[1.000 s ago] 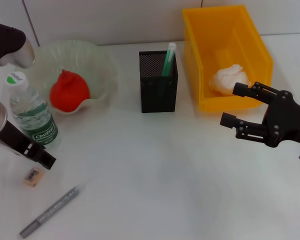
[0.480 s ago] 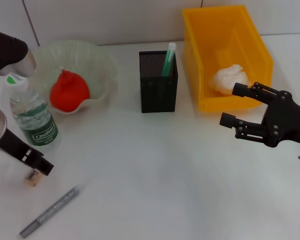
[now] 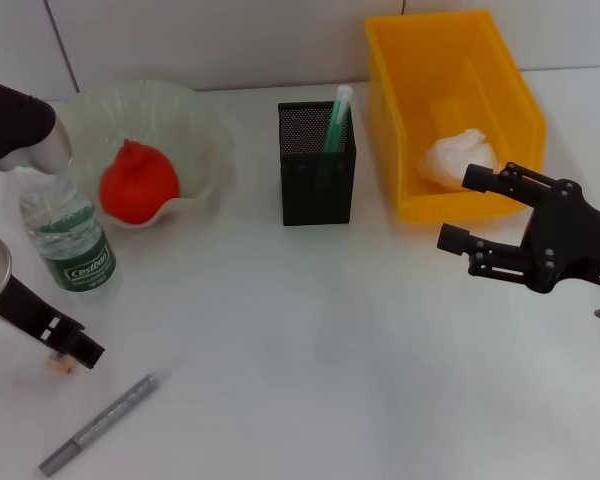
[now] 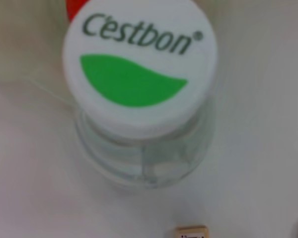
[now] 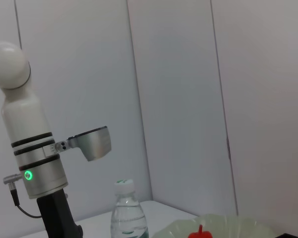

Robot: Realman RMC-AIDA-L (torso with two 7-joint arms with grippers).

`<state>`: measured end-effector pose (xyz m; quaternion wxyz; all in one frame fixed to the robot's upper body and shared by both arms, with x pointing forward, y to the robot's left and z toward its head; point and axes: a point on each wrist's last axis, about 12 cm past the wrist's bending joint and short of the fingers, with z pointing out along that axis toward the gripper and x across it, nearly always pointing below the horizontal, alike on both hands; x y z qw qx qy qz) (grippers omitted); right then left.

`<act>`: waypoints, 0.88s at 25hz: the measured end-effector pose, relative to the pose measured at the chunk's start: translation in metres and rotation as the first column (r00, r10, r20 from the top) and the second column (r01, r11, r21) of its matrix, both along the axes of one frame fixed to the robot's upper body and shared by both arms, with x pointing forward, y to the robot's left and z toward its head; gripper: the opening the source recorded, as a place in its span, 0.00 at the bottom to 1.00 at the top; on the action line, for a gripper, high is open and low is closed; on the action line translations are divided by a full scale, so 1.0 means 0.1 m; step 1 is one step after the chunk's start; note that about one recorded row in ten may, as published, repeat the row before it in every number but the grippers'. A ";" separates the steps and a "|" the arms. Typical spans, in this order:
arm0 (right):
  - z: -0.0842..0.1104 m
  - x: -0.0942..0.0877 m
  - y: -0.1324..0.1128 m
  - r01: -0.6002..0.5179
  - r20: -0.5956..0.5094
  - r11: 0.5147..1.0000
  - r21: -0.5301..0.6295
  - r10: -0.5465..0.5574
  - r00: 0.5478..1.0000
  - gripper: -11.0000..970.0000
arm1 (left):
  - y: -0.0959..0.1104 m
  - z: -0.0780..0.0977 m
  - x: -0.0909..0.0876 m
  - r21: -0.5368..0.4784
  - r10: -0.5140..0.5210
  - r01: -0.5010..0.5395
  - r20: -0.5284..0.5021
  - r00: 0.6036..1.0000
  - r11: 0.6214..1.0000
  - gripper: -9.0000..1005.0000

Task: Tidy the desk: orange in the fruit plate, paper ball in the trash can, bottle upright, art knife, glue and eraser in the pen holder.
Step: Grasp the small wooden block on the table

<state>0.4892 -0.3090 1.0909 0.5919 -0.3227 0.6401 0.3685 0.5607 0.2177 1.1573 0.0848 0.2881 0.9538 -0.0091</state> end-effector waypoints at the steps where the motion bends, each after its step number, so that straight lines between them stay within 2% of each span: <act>1: 0.00 0.00 0.00 -0.001 0.000 1.000 0.000 0.001 1.000 0.86 | 0.00 0.00 0.00 0.001 -0.002 0.002 0.000 1.000 1.000 0.78; 22: -0.02 -0.02 0.01 -0.004 -0.007 1.000 0.005 0.004 1.000 0.86 | -0.05 -0.11 0.05 0.025 -0.021 0.021 -0.010 1.000 0.999 0.78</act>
